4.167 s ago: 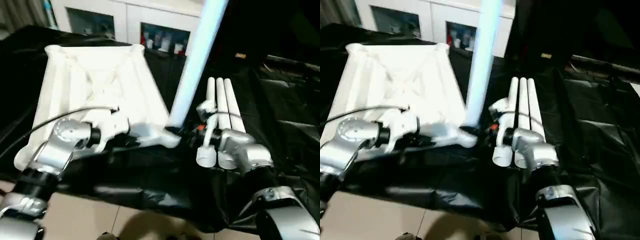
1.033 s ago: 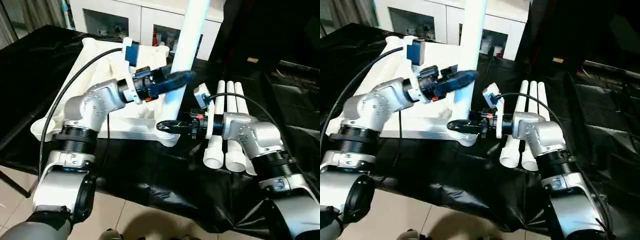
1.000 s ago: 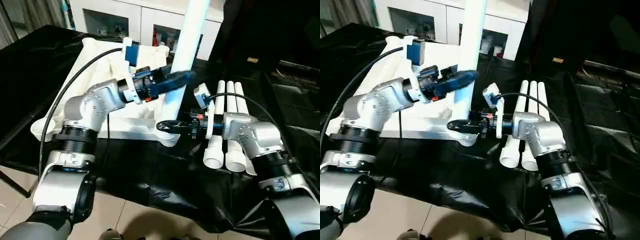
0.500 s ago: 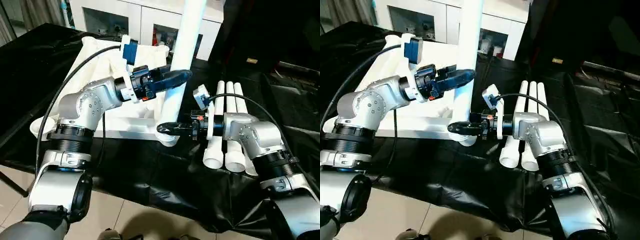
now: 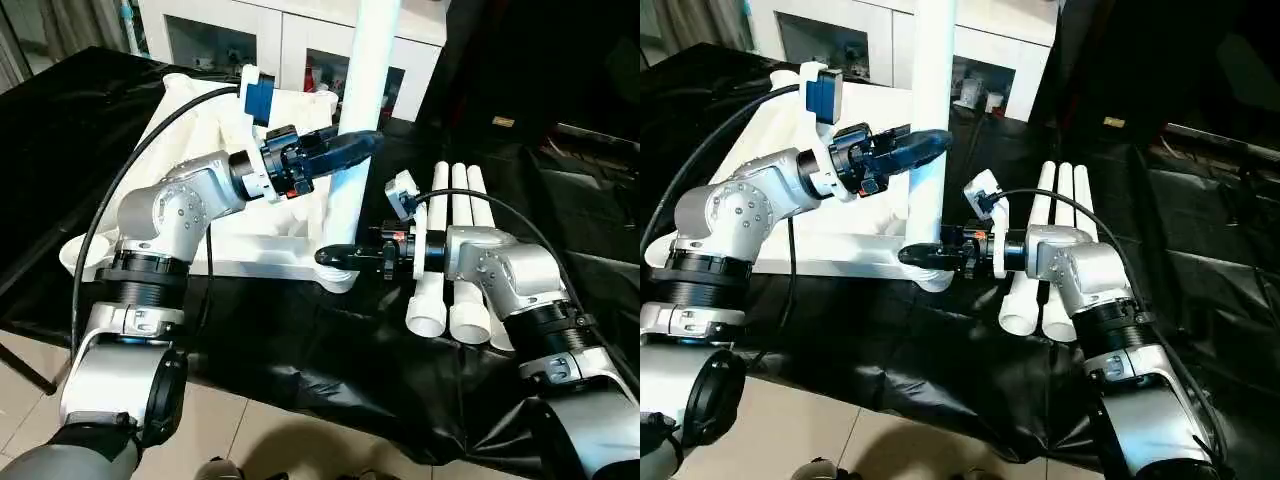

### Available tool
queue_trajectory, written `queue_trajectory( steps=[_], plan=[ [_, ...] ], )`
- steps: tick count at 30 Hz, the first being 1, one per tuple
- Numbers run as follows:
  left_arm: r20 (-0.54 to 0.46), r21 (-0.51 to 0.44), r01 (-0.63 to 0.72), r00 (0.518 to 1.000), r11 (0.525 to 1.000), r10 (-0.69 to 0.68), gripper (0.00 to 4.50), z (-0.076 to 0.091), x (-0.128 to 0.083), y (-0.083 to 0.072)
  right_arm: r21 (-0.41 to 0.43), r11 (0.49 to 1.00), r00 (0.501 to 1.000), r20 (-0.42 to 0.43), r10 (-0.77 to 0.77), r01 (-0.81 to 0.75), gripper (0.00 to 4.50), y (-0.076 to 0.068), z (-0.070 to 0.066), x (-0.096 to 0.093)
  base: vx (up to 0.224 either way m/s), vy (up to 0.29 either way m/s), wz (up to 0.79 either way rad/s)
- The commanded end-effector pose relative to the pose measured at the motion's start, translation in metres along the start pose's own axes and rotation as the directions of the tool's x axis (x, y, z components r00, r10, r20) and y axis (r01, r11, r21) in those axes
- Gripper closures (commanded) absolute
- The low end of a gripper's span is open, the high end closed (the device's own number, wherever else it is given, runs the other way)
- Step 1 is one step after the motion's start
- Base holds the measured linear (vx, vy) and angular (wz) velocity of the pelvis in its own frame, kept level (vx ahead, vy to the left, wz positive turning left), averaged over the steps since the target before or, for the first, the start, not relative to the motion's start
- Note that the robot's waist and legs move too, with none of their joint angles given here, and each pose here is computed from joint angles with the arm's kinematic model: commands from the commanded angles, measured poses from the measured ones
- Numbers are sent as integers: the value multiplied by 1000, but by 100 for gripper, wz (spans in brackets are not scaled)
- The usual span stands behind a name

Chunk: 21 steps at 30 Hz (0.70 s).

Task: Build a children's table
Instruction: Insert table leg to table base

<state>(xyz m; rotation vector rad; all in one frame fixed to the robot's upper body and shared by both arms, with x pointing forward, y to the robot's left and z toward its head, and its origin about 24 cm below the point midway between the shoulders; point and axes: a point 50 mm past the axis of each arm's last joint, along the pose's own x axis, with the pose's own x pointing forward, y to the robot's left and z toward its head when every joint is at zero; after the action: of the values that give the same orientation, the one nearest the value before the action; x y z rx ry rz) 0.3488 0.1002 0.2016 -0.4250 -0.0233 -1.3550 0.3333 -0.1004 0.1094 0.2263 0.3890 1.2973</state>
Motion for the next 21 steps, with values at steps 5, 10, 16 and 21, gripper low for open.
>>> queue_trajectory(
  steps=[5,10,16,21],
  plan=[
    [35,60,-138,990,989,136,250,3,6,7,-109,979,979,134,-156,171,84,-9,18,0,0,0,0],
    [84,232,-418,908,879,410,266,9,5,22,-226,896,908,269,-320,383,75,-13,29,9,0,0,0],
    [132,300,-574,816,762,563,268,13,3,27,-282,823,859,307,-409,492,75,-9,29,28,0,0,0],
    [166,299,-606,794,738,585,268,18,4,28,-267,817,854,274,-443,510,110,-12,19,37,0,0,0]
  ],
)
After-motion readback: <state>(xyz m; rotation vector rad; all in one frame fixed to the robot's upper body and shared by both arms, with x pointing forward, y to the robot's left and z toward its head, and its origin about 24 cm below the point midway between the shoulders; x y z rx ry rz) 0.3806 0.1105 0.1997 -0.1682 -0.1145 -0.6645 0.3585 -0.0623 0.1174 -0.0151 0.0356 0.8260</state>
